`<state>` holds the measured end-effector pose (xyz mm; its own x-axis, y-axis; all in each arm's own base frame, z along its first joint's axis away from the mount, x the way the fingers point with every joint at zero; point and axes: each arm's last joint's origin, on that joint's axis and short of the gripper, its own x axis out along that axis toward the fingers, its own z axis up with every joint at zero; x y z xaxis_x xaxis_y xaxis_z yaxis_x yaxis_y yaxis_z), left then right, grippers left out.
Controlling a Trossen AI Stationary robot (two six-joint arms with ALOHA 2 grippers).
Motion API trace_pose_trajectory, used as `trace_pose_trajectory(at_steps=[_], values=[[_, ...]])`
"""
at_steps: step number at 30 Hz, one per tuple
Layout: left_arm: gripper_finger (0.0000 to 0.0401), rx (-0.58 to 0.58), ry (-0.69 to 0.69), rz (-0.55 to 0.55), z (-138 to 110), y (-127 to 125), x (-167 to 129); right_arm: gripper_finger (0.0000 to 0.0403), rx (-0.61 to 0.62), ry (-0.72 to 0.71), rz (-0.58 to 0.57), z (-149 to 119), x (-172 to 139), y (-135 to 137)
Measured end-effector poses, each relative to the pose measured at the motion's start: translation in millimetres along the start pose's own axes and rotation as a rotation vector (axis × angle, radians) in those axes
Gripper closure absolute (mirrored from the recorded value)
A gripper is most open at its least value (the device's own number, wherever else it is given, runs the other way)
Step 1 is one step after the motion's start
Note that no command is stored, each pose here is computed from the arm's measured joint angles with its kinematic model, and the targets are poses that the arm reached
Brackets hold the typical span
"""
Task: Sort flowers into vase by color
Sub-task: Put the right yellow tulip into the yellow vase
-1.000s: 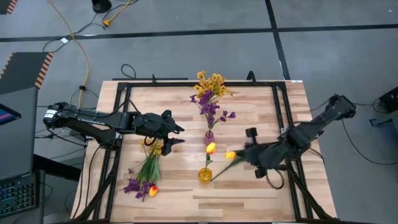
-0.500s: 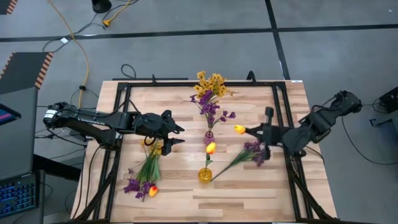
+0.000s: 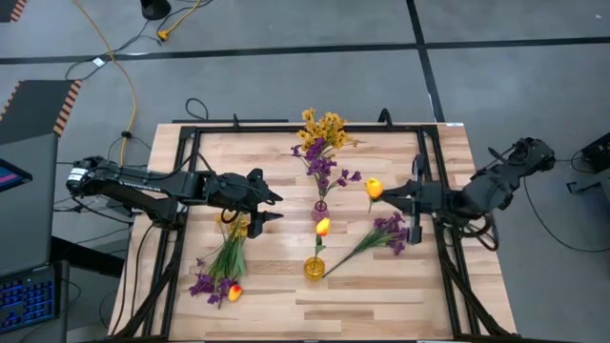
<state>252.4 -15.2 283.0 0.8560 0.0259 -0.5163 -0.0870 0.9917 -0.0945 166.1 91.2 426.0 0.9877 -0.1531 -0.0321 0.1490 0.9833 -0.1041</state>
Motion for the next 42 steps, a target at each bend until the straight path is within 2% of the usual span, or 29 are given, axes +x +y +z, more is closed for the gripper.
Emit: trace_pose_trajectory(at_steps=[6, 13, 21, 26, 34, 42], values=[[0.0182, 0.000, 0.001, 0.000, 0, 0, 0, 0.0382, 0.074, -0.048, 0.057, 5, -3, 13], [0.0182, 0.000, 0.000, 0.000, 0, 0, 0, 0.0383, 0.031, -0.028, 0.133, -6, 10, 54], [0.0182, 0.000, 0.000, 0.000, 0, 0, 0, 0.0384, -0.014, -0.126, 0.163, -18, 38, 110], [0.0182, 0.000, 0.001, 0.000, 0, 0, 0, 0.0384, -0.048, -0.187, 0.166, -25, 45, 132], [0.0182, 0.000, 0.000, 0.000, 0, 0, 0, 0.0384, -0.097, -0.242, 0.133, -34, 59, 148], [0.0182, 0.000, 0.000, 0.000, 0, 0, 0, 0.0384, -0.099, -0.232, 0.111, -39, 69, 148]])
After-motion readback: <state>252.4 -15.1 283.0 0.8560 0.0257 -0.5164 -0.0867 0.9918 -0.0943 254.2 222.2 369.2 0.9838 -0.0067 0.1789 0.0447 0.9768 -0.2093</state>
